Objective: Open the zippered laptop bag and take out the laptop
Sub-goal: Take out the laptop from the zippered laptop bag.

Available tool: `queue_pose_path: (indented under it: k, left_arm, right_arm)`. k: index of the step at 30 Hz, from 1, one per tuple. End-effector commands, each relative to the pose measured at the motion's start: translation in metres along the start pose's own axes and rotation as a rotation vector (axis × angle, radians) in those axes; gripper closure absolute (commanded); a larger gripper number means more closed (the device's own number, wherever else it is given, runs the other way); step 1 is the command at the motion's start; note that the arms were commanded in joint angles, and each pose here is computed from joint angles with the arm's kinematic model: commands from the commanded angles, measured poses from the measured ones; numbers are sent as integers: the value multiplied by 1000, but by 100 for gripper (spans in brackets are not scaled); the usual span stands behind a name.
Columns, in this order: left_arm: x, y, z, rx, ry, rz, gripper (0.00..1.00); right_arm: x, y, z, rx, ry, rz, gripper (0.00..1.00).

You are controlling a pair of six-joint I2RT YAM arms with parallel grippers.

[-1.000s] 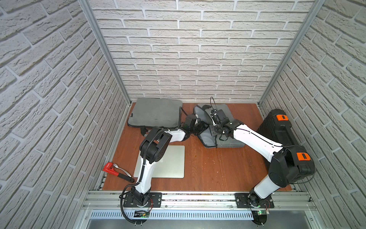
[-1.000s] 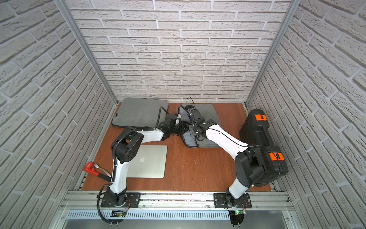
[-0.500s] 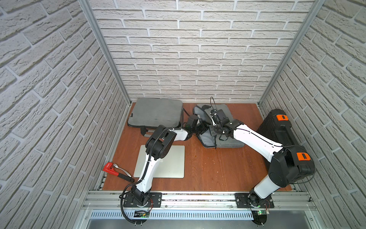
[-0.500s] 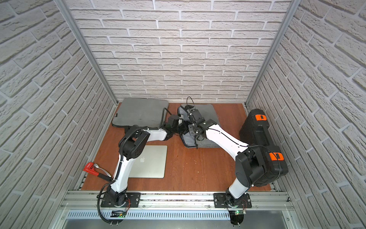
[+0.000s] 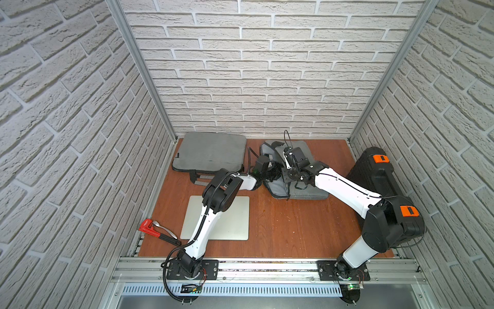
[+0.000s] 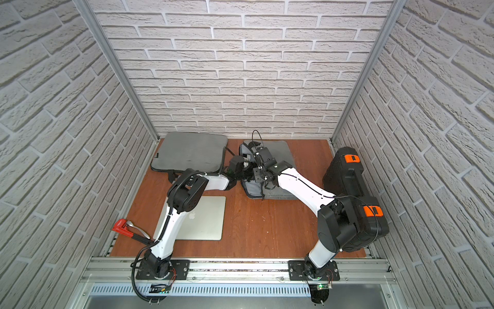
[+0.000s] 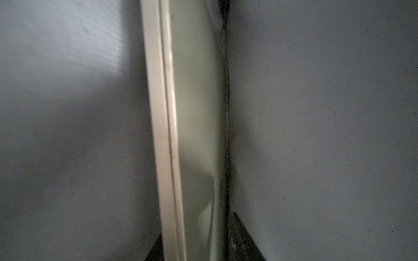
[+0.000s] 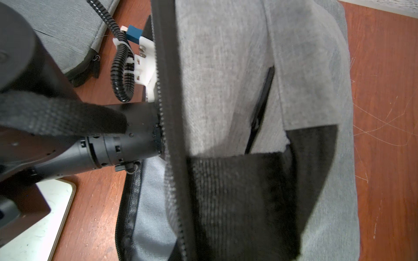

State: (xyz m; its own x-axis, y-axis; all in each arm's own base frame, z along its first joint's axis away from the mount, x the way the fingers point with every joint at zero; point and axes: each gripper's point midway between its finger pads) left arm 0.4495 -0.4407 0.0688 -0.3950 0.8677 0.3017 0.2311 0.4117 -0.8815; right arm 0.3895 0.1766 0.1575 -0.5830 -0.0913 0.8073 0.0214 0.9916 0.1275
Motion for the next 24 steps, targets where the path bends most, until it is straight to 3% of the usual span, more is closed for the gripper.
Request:
queue_pose_path:
  k: [1,4,20,24]
  left_arm:
    - [-7,-14,-3,-11,-17,76,64]
    - [-9,-14,-4,5,-23,94,66]
    - [-2,-11,-7,20,-48,91,100]
    - [9,-21,-15,0,-67,100,100]
  right_arm:
    - [16,30,-40,-30,-127,-119,94]
    - [14,30,-39,-27,-119,-117,94]
    - [8,22,-32,-16,-110,-74,94]
    - [5,15,-31,-5,-112,-40,94]
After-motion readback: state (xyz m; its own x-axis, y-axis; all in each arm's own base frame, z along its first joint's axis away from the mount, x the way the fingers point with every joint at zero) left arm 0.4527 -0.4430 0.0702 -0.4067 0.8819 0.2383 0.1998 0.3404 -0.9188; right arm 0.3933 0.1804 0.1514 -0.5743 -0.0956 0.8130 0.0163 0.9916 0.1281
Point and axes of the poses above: each gripper's point midway between its finger pads, its own x axis back along the fingers, its own y axis along the line the jaws close on, z = x × y, and after that the axes turned 13 degrees about -x, right-handed
